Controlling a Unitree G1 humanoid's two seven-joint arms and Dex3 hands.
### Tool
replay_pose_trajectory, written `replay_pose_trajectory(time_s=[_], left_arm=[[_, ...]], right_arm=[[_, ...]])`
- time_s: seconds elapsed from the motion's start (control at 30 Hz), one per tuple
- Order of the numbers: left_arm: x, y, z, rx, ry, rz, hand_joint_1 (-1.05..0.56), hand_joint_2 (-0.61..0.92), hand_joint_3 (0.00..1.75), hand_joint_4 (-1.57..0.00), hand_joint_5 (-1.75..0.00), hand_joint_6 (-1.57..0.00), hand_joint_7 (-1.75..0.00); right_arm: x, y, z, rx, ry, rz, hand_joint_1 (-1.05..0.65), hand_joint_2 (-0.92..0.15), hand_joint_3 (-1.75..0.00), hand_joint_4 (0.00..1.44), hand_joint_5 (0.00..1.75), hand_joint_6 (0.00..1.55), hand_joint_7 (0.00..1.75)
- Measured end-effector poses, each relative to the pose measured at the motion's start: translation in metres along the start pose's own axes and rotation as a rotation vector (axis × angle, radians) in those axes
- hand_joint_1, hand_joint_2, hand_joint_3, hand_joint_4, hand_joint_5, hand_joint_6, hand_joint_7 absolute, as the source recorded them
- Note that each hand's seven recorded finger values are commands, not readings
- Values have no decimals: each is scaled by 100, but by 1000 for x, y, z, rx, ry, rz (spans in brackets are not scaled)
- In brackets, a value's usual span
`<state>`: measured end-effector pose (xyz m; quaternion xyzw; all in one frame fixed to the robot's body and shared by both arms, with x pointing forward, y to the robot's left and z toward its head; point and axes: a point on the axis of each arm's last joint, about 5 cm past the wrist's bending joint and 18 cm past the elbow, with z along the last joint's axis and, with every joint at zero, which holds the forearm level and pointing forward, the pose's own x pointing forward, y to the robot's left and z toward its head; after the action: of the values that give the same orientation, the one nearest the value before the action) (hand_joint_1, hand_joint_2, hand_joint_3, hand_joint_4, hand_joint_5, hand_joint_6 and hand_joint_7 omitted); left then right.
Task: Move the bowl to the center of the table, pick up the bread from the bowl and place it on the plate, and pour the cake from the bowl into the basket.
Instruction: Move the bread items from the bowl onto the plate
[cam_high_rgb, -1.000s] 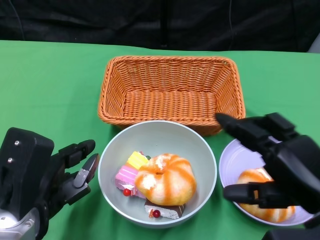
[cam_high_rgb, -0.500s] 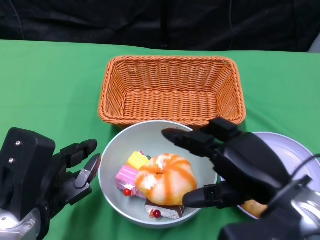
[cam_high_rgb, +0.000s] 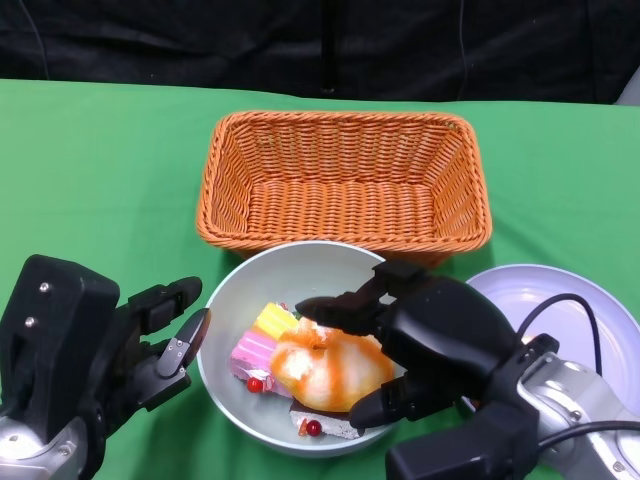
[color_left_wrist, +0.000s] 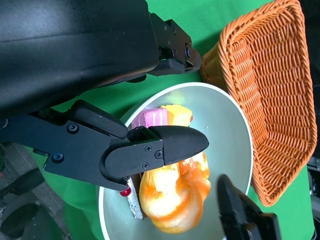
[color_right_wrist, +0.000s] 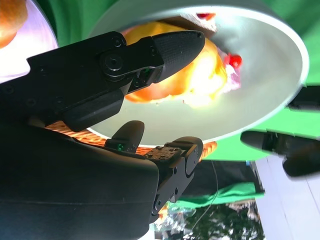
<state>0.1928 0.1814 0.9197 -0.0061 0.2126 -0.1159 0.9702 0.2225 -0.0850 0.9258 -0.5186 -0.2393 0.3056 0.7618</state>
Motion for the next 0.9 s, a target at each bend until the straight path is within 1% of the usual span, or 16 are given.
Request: replay_pose_trajectory(time_s=[0.1, 0.17, 0.23, 0.3, 0.47, 0.5, 0.53, 0.57, 0.63, 0.67, 0.7, 0.73, 0.77, 0.8, 0.83, 0.9], left_arm=[[0, -1, 1, 6, 3, 8, -73, 92, 67, 0, -59, -23, 0], [0, -2, 1, 8, 5, 5, -73, 92, 68, 0, -59, -23, 0], [0, -3, 0, 13, 7, 3, -73, 92, 68, 0, -59, -23, 0], [0, -3, 0, 20, 9, 13, -73, 92, 68, 0, -58, -22, 0], [0, -3, 0, 26, 10, 22, -73, 92, 69, 0, -58, -22, 0], [0, -3, 0, 26, 11, 23, -73, 92, 69, 0, -58, -22, 0], [0, -3, 0, 26, 11, 24, -73, 92, 69, 0, -58, -22, 0], [0, -3, 0, 25, 10, 26, -73, 92, 69, 0, -58, -22, 0], [0, -4, 0, 25, 10, 27, -73, 92, 69, 0, -58, -22, 0], [0, -4, 0, 25, 10, 27, -73, 92, 69, 0, -59, -22, 0], [0, -4, 0, 24, 10, 27, -73, 92, 69, 0, -59, -22, 0], [0, -4, 0, 24, 10, 27, -73, 92, 69, 0, -59, -22, 0], [0, -4, 0, 23, 10, 27, -73, 92, 68, 0, -58, -22, 0], [0, -3, 0, 22, 10, 27, -73, 92, 68, 0, -58, -22, 0], [0, -3, 0, 21, 9, 28, -73, 92, 68, 0, -58, -23, 0], [0, -3, 0, 19, 9, 28, -73, 92, 67, 0, -58, -23, -1]], right_arm=[[5, 5, -2, -30, 5, 59, -68, -92, -7, 24, 71, 44, 10], [8, 7, -4, -42, 10, 83, -68, -92, -7, 25, 67, 45, 8], [12, 8, -5, -51, 16, 103, -63, -92, -6, 28, 63, 48, 8], [17, 10, -5, -59, 23, 114, -56, -92, -4, 31, 60, 52, 7], [19, 12, -6, -67, 30, 120, -54, -92, -4, 33, 57, 53, 7], [19, 14, -6, -64, 22, 102, -36, -92, -6, 66, 112, 88, 29], [20, 17, -7, -56, 10, 70, -30, -91, -7, 76, 133, 99, 38], [20, 20, -8, -48, -4, 38, -27, -91, -7, 81, 144, 105, 42], [20, 25, -10, -34, -20, -3, -24, -91, -8, 86, 153, 109, 47], [20, 26, -10, -31, -24, -11, -24, -91, -8, 86, 154, 109, 48], [21, 27, -11, -29, -29, -18, -23, -90, -12, 88, 162, 108, 60], [21, 27, -11, -26, -33, -24, -23, -85, -22, 89, 166, 102, 76], [20, 28, -11, -23, -43, -52, -24, -71, -56, 97, 171, 85, 131], [20, 27, -10, -17, -61, -93, -25, -61, -77, 99, 173, 77, 152], [20, 26, -8, -10, -79, -137, -25, -53, -91, 101, 174, 73, 162], [21, 21, -4, 1, -113, -208, -24, -48, -98, 101, 174, 74, 157]])
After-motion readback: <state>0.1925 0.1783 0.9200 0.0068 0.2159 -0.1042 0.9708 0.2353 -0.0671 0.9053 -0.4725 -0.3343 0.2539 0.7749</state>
